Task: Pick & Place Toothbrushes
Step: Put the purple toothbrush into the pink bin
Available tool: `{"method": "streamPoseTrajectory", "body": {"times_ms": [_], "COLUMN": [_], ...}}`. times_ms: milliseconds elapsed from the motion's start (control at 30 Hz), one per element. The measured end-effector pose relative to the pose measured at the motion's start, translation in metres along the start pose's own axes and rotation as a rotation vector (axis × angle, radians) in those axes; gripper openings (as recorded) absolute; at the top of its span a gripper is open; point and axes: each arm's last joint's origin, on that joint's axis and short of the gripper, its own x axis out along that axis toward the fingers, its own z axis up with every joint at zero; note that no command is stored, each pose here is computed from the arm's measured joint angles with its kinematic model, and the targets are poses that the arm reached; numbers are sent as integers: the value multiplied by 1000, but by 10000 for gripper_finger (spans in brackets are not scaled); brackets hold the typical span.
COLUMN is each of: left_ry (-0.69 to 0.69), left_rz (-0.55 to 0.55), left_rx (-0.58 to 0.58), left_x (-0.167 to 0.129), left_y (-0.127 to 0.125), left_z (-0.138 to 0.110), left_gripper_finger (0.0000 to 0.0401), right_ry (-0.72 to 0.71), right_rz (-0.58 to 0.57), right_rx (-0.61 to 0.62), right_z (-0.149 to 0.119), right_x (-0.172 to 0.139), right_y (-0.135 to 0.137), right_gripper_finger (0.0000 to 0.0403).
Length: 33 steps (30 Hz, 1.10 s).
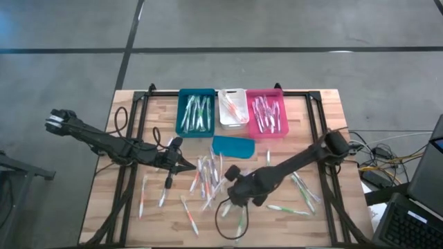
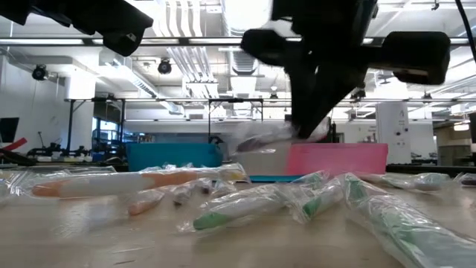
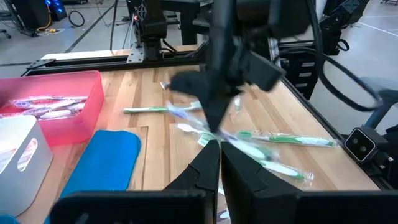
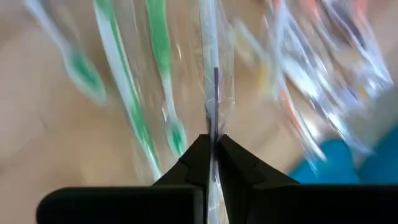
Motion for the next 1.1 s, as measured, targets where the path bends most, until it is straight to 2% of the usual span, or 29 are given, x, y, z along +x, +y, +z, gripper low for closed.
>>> {"method": "streamPoseTrajectory", "body": {"times_ms": [200,433,533,1100], "left_ry": [1,-2,-2,-8], "left_rz": [0,0,0,0], "left_rx": [0,0,-1,-1], "left_x": [0,0,0,0], "left_y": [0,0,0,0], "left_z": [0,0,0,1], "left_gripper_finger": [19,20,19,21], "right_ry": [166,401,464,623], "right_rz": [-100,-178,-199,-49], "right_rx": [-62,-255,-261,-277], "right_z": [-24,-55,-65,-139], "right_x": [-35,-69,-75,-72], "right_y": [-4,-6,-12,-82], "right_gripper_finger": [11,11,10,9]}}
